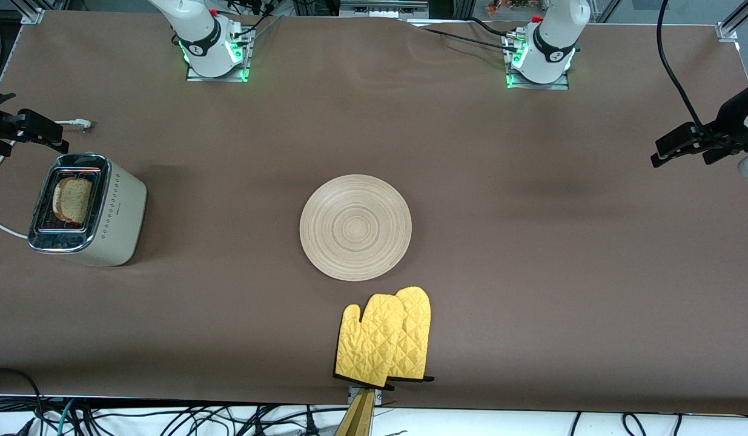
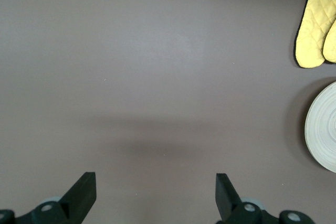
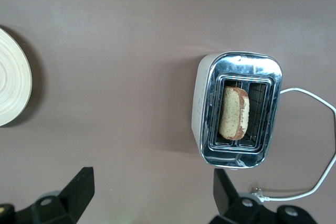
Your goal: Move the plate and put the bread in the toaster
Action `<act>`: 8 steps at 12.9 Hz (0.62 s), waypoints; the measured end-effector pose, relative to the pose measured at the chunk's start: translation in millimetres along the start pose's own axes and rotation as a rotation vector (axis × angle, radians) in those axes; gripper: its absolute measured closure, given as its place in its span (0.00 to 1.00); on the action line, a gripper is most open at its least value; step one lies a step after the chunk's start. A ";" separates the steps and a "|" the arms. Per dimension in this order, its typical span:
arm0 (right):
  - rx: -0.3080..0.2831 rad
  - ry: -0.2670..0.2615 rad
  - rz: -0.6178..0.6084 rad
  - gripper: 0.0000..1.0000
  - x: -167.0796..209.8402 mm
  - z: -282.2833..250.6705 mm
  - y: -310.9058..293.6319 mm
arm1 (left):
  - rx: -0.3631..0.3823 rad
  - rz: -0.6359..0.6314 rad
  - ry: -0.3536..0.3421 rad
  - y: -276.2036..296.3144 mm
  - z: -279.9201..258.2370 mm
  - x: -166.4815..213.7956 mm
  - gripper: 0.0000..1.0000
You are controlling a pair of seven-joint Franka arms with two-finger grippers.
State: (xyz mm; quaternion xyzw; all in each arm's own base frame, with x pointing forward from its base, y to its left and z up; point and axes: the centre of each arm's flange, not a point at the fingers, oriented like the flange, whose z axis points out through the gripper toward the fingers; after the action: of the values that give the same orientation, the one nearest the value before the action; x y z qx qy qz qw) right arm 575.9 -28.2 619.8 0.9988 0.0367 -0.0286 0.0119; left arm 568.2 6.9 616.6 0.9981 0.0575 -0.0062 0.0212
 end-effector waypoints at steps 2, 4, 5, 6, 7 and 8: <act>0.000 -0.009 0.007 0.00 1.4 4.7 1.3 | 0.000 0.000 -0.003 0.2 1.7 0.8 0.00; 0.001 -0.018 0.007 0.00 4.3 9.8 1.2 | 0.001 0.004 -0.018 2.6 9.7 4.3 0.00; 0.001 -0.020 0.006 0.00 5.0 10.9 0.9 | 0.001 0.006 -0.026 3.8 14.3 6.5 0.00; 0.001 -0.020 0.006 0.00 5.1 11.0 0.5 | 0.002 0.007 -0.033 4.1 18.2 8.3 0.00; 0.001 -0.020 0.005 0.00 5.1 10.9 0.2 | 0.002 0.006 -0.037 4.0 20.7 9.5 0.00; 0.001 -0.020 0.004 0.00 5.2 10.9 -0.2 | 0.002 0.006 -0.039 3.9 21.7 10.0 0.00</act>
State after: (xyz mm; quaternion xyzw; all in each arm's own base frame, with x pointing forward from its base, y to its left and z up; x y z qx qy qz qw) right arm 580.4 -27.8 608.6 0.9986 0.0344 -0.0384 0.0117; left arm 578.3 3.2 594.9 0.9980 0.0540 -0.0256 0.0215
